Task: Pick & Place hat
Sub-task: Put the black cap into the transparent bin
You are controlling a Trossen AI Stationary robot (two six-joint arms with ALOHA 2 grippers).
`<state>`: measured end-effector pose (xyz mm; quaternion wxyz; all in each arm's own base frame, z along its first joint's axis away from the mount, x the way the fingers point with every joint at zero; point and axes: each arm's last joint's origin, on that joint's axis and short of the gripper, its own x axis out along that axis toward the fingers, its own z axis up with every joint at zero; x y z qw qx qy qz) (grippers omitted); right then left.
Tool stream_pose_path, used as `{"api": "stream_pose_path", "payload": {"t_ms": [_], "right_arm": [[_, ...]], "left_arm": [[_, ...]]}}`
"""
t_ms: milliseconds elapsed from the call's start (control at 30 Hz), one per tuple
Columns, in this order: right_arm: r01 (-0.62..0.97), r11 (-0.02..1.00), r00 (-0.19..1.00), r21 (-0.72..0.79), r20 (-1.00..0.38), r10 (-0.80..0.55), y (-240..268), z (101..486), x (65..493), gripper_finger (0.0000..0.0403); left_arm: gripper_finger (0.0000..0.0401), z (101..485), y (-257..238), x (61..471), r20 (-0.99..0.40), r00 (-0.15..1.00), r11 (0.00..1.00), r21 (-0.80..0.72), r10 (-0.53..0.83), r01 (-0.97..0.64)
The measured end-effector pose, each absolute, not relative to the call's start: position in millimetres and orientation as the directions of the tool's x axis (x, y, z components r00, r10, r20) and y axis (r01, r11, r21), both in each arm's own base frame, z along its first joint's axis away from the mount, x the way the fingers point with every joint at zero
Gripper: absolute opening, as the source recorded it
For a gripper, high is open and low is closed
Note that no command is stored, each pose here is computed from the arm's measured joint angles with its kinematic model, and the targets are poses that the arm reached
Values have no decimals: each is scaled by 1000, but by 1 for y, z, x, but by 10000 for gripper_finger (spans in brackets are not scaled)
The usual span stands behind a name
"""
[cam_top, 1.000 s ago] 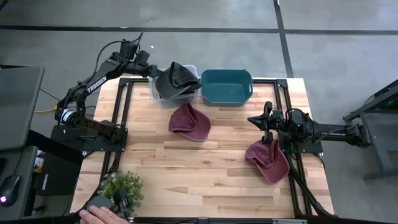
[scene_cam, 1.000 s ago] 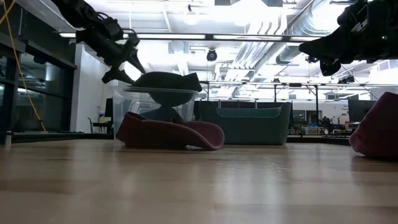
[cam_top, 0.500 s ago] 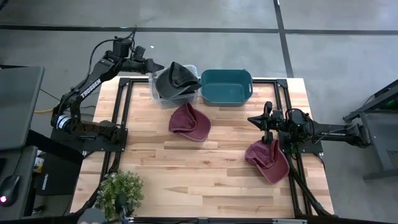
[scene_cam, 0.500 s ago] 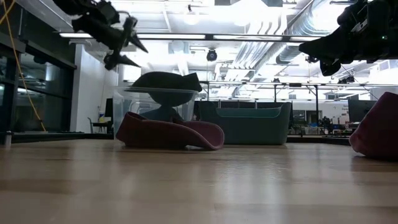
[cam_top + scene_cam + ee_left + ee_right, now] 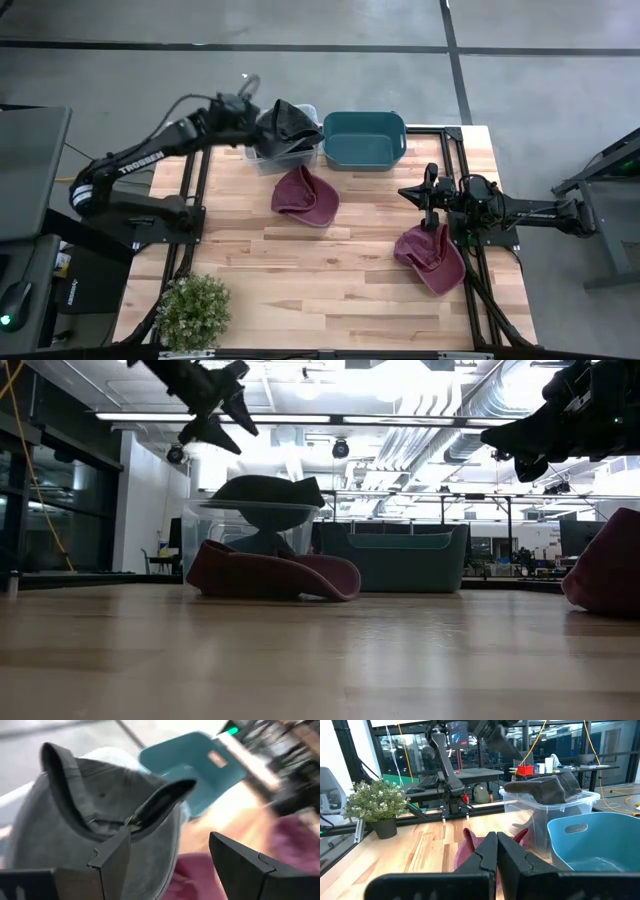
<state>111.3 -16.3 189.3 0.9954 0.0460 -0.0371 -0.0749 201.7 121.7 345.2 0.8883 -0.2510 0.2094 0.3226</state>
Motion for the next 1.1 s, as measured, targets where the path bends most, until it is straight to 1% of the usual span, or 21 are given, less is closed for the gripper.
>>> {"api": "stream_pose_path", "payload": {"t_ms": [133,267,400,467,567,733,1100], "right_arm": [[146,985,986,97,67,-153,-16,189,111,1],[146,985,986,97,67,-153,-16,189,111,1],[146,985,986,97,67,-153,-16,189,111,1],[146,985,986,97,67,-152,-16,189,111,1],[145,985,986,97,67,-152,-16,189,111,1],[146,985,986,97,67,-153,-16,189,111,1],[146,985,986,97,67,-153,-16,189,111,1]], "left_arm": [[253,333,90,226,-562,582,644,-110,588,-757],[253,314,62,249,-541,436,566,92,719,-819],[253,293,46,269,-458,315,469,273,831,-840],[253,285,40,278,-407,276,428,352,871,-832],[253,275,32,287,-379,263,426,454,887,-782],[253,264,21,296,-348,261,421,545,900,-725],[253,260,24,295,-388,254,445,557,886,-701]]}}
